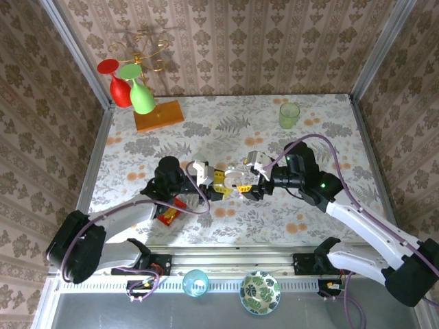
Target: Insert wireless bluetooth earbuds into charging case
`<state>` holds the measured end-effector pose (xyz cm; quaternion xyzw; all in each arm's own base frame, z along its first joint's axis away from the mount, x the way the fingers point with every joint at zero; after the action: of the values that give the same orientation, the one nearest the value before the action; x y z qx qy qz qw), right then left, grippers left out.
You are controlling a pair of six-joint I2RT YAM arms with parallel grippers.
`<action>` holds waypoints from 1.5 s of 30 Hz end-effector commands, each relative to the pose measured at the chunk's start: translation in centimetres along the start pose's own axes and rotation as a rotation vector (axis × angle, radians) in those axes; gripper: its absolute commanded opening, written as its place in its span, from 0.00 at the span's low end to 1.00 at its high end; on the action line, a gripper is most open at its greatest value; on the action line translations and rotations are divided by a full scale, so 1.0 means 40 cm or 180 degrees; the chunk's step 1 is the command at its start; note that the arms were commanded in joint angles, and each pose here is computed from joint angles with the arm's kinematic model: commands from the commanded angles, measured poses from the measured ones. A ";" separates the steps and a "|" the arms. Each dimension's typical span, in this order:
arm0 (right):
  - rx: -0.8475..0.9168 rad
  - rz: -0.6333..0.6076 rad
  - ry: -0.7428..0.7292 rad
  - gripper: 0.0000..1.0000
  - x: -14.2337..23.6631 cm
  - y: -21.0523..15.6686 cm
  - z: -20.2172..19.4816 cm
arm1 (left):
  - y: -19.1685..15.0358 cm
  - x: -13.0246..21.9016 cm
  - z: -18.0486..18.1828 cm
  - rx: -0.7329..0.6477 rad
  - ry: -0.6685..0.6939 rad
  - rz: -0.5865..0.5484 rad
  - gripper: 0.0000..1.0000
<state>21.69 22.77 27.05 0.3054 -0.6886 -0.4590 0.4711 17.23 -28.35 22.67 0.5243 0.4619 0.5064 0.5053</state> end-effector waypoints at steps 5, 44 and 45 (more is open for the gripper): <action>-0.0179 -0.0659 -0.0487 1.00 0.094 0.057 -0.034 | 0.028 0.031 0.039 -0.0083 0.0235 -0.0349 0.21; -0.3763 0.1430 -0.1873 0.62 -0.051 -0.588 -0.374 | 0.053 0.053 0.016 -0.0229 0.0285 -0.0332 0.21; -0.3755 0.1438 -0.1846 0.61 -0.055 -0.592 -0.374 | 0.053 0.053 0.015 -0.0228 0.0284 -0.0329 0.21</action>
<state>35.27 9.80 6.24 -0.3027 -0.4693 -0.7088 0.4310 18.34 -26.64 24.83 0.4644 0.4999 0.5137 0.5202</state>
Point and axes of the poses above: each hand's point on the last joint's axis, 136 mm out from that joint toward the fingers, its own x axis back along the fingers, its own z axis along the line the jaws close on, y = z × x, the point moved 3 cm from there along x, back along the fingers, and after that the axes turned 1 degree about -x, right-handed, at the moved point
